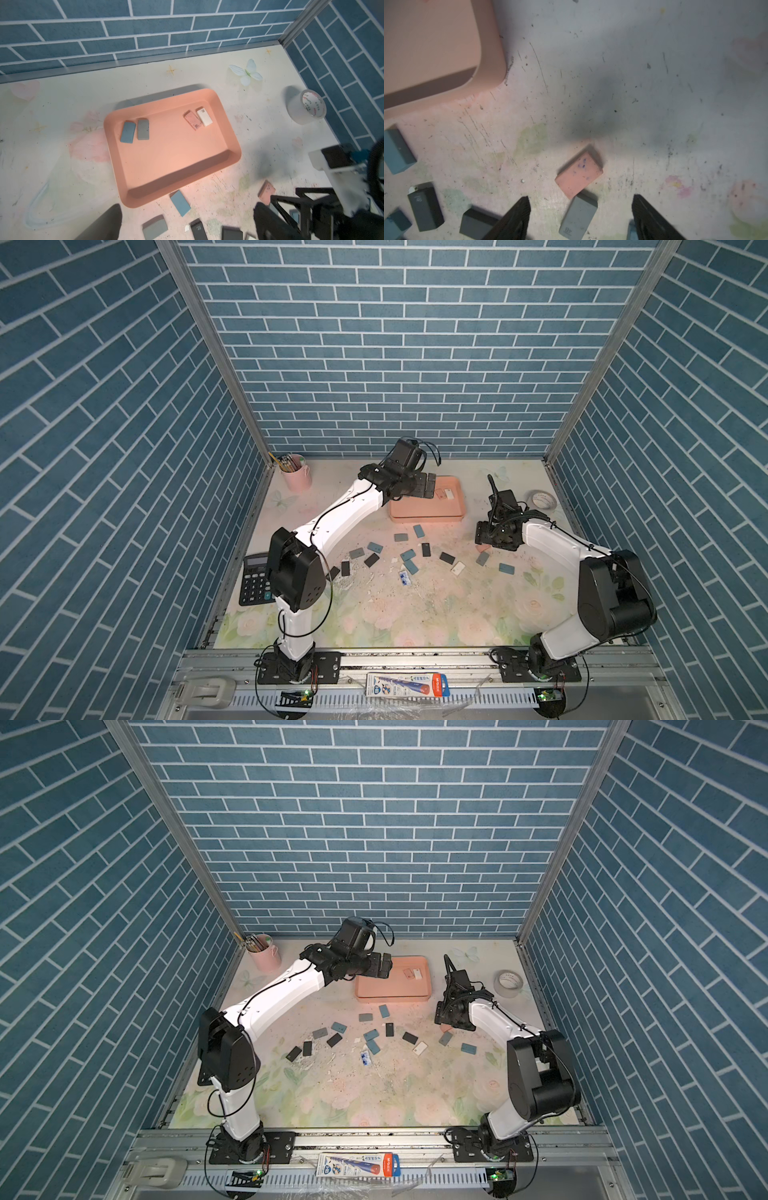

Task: Put the eraser in the storage box
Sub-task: Pick up the eraser from the center of the board.

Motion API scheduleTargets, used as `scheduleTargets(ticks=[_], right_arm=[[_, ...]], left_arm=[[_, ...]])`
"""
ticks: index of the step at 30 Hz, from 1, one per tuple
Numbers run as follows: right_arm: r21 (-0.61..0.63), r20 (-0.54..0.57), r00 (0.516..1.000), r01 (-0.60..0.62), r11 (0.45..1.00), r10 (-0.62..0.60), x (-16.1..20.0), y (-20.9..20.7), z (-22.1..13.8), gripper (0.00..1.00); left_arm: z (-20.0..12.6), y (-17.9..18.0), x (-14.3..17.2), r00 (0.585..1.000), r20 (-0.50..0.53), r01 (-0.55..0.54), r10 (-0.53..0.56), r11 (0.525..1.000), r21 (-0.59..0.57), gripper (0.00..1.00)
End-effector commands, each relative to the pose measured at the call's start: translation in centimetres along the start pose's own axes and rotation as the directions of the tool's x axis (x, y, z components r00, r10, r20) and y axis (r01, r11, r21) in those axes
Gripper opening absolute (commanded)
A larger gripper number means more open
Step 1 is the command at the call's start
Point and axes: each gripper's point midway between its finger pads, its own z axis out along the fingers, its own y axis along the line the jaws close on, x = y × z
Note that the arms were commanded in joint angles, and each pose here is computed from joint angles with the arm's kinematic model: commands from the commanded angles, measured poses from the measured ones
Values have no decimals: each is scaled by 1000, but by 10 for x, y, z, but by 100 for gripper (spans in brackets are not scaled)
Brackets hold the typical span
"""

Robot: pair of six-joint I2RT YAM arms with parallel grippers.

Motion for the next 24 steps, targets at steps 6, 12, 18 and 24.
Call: scheduleTargets(ticks=[6, 12, 18, 24], right_arm=[[56, 0, 984, -180, 982, 180, 3, -8, 17, 77], [76, 1, 972, -235, 969, 236, 9, -12, 27, 71], [88, -10, 971, -236, 968, 238, 9, -5, 39, 64], [120, -15, 974, -223, 967, 226, 10, -1, 49, 56]], left_arm=[[-43, -4, 21, 995, 93, -33, 34, 999, -19, 100], [-55, 6, 33, 993, 112, -43, 49, 998, -51, 99], [-63, 12, 35, 989, 130, -58, 68, 996, -74, 100], [-70, 21, 32, 986, 148, -59, 77, 990, -125, 100]])
